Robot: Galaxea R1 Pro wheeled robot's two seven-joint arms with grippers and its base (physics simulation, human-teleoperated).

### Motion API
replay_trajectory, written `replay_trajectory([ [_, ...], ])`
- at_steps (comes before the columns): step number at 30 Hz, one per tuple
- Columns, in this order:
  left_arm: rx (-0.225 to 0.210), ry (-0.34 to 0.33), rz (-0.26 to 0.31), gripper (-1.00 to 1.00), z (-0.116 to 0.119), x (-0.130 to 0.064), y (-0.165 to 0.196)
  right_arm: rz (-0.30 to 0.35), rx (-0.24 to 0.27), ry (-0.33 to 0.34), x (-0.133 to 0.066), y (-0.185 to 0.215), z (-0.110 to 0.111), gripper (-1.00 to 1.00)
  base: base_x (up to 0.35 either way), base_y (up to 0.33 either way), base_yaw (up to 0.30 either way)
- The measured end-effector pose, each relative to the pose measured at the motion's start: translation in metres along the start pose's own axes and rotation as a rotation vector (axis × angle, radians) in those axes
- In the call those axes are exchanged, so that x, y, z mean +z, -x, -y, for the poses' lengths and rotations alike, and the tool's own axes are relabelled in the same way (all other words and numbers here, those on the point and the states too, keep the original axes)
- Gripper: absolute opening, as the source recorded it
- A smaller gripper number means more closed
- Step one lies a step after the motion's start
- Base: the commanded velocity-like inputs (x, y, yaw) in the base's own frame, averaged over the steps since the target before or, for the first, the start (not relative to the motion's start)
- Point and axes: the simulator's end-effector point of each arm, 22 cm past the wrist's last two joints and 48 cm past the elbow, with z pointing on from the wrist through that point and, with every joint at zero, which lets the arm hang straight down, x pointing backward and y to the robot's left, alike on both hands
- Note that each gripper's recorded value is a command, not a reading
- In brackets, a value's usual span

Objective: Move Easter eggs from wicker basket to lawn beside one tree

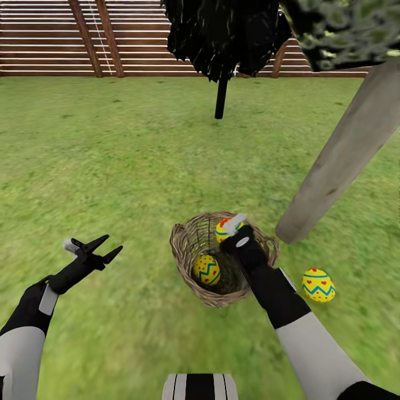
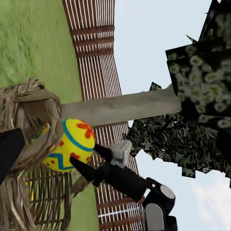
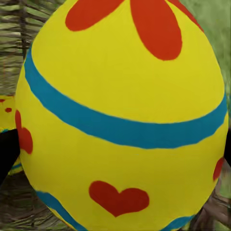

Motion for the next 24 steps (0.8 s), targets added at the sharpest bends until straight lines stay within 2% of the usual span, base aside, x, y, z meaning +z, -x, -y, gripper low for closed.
replay_trajectory([
  [2,0.007,-0.006,0.001,1.00,0.005,0.000,0.002,-0.004,0.031,0.140,-0.019,0.007,-0.021,-1.00,0.000,0.000,0.000],
  [5,0.015,-0.012,0.000,1.00,0.012,0.001,0.002,0.029,0.040,0.272,-0.041,0.020,-0.036,-1.00,0.000,0.000,0.000],
  [7,0.021,-0.017,-0.001,1.00,0.017,0.002,0.003,0.044,0.063,0.310,-0.050,0.020,-0.025,-1.00,0.000,0.000,0.000],
  [8,0.024,-0.020,-0.001,1.00,0.020,0.002,0.003,0.049,0.092,0.346,-0.054,0.019,-0.021,-1.00,0.000,0.000,0.000],
  [9,0.027,-0.022,0.000,1.00,0.022,0.002,0.004,0.058,0.142,0.406,-0.060,0.019,-0.017,-1.00,0.000,0.000,0.000],
  [11,0.033,-0.025,-0.002,1.00,0.026,0.003,0.004,0.083,0.279,0.526,-0.073,0.010,0.006,-1.00,0.000,0.000,0.000],
  [13,0.039,-0.029,-0.003,1.00,0.031,0.004,0.004,0.133,0.413,0.605,-0.089,0.006,0.034,-1.00,0.000,0.000,0.000],
  [15,0.048,-0.035,-0.003,1.00,0.036,0.005,0.005,0.180,0.512,0.639,-0.104,-0.008,0.072,-1.00,0.000,0.000,0.000],
  [17,0.057,-0.041,-0.002,1.00,0.041,0.005,0.005,0.263,0.594,0.726,-0.136,-0.018,0.109,-1.00,0.000,0.000,0.000],
  [19,0.063,-0.046,-0.001,1.00,0.046,0.006,0.006,0.341,0.680,0.717,-0.159,-0.033,0.154,-1.00,0.000,0.000,0.000],
  [21,0.066,-0.051,-0.002,1.00,0.050,0.007,0.005,0.406,0.716,0.685,-0.176,-0.039,0.187,-1.00,0.000,0.000,0.000],
  [23,0.069,-0.055,-0.002,1.00,0.055,0.007,0.006,0.463,0.711,0.688,-0.195,-0.036,0.207,-1.00,0.000,0.000,0.000],
  [24,0.069,-0.057,0.001,1.00,0.057,0.008,0.007,0.470,0.713,0.691,-0.200,-0.038,0.213,-1.00,0.000,0.000,0.000],
])
